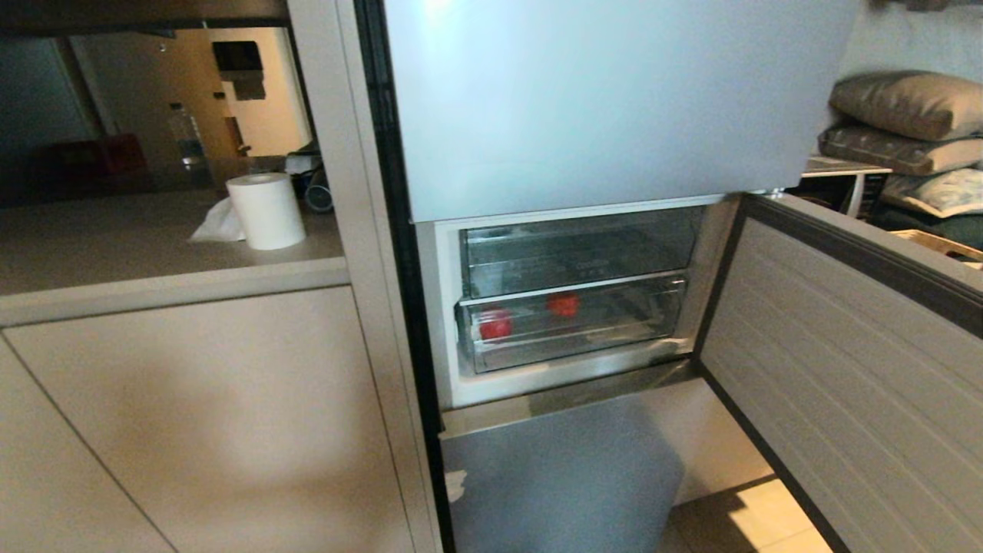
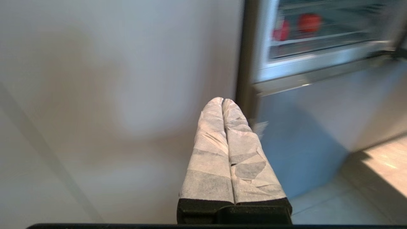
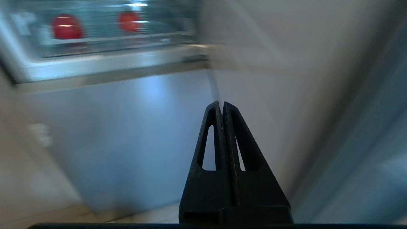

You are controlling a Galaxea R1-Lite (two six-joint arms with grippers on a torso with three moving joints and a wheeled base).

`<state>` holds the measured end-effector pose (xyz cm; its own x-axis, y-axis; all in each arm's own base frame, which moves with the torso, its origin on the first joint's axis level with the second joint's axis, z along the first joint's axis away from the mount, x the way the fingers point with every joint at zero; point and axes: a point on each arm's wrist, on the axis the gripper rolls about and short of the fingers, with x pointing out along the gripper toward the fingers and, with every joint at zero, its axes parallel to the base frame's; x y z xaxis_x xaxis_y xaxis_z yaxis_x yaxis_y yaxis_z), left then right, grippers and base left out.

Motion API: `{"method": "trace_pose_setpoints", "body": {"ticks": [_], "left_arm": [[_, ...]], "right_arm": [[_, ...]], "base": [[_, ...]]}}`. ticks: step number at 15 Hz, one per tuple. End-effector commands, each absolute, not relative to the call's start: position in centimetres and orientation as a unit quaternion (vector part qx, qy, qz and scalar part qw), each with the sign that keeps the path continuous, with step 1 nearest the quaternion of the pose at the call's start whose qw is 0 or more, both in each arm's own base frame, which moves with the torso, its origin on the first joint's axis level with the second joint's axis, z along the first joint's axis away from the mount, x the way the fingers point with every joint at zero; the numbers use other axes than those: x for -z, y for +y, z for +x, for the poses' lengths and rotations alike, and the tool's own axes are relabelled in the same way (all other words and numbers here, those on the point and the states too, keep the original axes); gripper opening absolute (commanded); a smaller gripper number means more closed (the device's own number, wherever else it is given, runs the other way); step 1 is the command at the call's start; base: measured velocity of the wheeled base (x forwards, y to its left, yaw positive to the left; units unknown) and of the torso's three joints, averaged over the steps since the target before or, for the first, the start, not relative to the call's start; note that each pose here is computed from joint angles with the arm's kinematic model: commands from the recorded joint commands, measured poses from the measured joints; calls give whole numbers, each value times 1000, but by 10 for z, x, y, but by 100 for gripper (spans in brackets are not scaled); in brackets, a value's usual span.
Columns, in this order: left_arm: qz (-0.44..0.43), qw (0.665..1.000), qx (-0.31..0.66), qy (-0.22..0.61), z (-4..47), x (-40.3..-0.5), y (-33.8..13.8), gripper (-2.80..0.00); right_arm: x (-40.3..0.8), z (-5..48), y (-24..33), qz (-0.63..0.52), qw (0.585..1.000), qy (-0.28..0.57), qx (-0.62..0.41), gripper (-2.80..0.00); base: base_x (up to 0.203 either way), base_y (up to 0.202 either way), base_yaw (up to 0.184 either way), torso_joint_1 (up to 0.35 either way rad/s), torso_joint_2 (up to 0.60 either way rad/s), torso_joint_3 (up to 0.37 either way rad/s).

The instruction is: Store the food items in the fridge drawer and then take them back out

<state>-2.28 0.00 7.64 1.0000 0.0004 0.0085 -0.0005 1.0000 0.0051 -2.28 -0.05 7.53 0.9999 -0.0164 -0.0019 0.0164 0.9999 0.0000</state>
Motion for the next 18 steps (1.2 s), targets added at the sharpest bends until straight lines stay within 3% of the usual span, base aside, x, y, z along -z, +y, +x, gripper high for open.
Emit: {"method": "trace_pose_setpoints", "body": {"ticks": [1,9,13,18], "left_arm": [[3,1000,0,-3,-23,-76,0,-280],[2,1000,0,-3,-23,-76,0,-280],[2,1000,0,-3,-23,-76,0,-280],[2,1000,-1,-3,-23,-76,0,-280]], "right_arm": [[-75,-23,0,-1,1000,2,8,-280],[-75,-23,0,-6,1000,2,5,-280],[-75,-23,0,-9,1000,2,5,-280],[-75,-23,0,-9,1000,2,5,-280]], "base": [[-2,-11,176,0,5,2],[0,-7,155,3,2,2],[0,0,0,0,0,0],[0,0,0,-144,314,157]]}}
